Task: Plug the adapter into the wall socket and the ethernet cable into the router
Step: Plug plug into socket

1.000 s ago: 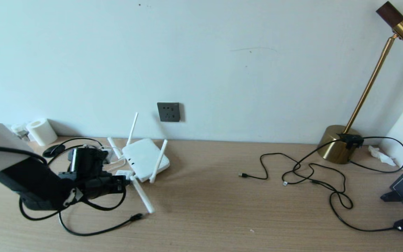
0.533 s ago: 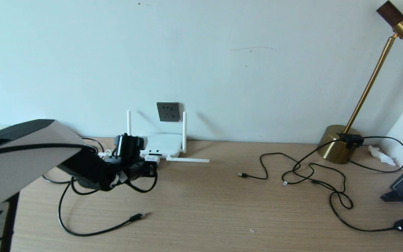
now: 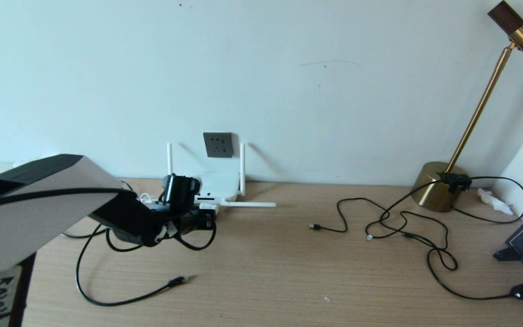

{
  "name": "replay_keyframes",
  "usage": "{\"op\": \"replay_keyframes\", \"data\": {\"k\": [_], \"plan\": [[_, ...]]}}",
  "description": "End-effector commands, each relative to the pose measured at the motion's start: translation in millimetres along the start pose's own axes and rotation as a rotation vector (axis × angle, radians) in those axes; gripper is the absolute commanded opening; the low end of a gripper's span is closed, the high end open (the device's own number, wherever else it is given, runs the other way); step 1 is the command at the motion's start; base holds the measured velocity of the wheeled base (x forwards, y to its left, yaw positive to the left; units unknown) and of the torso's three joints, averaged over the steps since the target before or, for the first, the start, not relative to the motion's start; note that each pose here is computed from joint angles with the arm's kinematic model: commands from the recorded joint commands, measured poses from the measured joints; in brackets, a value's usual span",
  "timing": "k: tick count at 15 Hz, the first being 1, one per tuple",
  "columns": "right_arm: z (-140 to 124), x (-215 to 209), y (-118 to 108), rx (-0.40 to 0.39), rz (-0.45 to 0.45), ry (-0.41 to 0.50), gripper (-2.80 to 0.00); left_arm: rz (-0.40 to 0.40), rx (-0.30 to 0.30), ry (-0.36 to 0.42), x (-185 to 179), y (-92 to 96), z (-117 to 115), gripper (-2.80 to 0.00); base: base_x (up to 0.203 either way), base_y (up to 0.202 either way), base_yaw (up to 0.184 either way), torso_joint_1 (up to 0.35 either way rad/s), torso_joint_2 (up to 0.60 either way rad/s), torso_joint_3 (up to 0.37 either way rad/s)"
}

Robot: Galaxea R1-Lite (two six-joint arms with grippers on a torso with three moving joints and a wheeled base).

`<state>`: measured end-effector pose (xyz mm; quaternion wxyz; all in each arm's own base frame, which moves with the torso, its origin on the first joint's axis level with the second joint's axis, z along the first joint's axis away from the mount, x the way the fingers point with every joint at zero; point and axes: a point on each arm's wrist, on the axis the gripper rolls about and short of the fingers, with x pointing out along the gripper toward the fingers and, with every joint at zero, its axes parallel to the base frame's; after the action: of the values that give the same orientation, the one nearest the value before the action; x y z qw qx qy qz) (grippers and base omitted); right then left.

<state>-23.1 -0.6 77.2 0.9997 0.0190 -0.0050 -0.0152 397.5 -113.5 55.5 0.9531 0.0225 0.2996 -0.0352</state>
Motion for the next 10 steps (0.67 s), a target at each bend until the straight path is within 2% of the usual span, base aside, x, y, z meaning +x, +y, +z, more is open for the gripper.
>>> {"op": "replay_keyframes", "data": {"k": [1, 3, 5, 8, 10], "plan": [[0, 0, 0, 0.0, 0.0, 0.0, -2.8, -0.023, -0.011, -0.054, -51, 8.1, 14, -2.8, 0.0, 0.0, 0.0, 0.0, 0.0, 0.0], [0, 0, 0, 0.0, -0.002, 0.0, -2.8, -0.041, -0.01, -0.079, -86, 13.4, 15, -2.8, 0.0, 0.0, 0.0, 0.0, 0.0, 0.0], [0, 0, 0, 0.0, -0.001, -0.001, -2.8, -0.043, -0.001, -0.045, -110, 19.3, -2, -2.8, 0.0, 0.0, 0.0, 0.0, 0.0, 0.0], [0, 0, 0, 0.001, 0.0, -0.001, -2.8, -0.065, 0.004, 0.036, -124, 25.5, -36, -2.8, 0.0, 0.0, 0.0, 0.0, 0.0, 0.0], [0, 0, 0, 0.0, -0.001, 0.0, -2.8, -0.081, -0.015, 0.016, -118, 32.0, -51, -2.8, 0.0, 0.0, 0.0, 0.0, 0.0, 0.0]]}}
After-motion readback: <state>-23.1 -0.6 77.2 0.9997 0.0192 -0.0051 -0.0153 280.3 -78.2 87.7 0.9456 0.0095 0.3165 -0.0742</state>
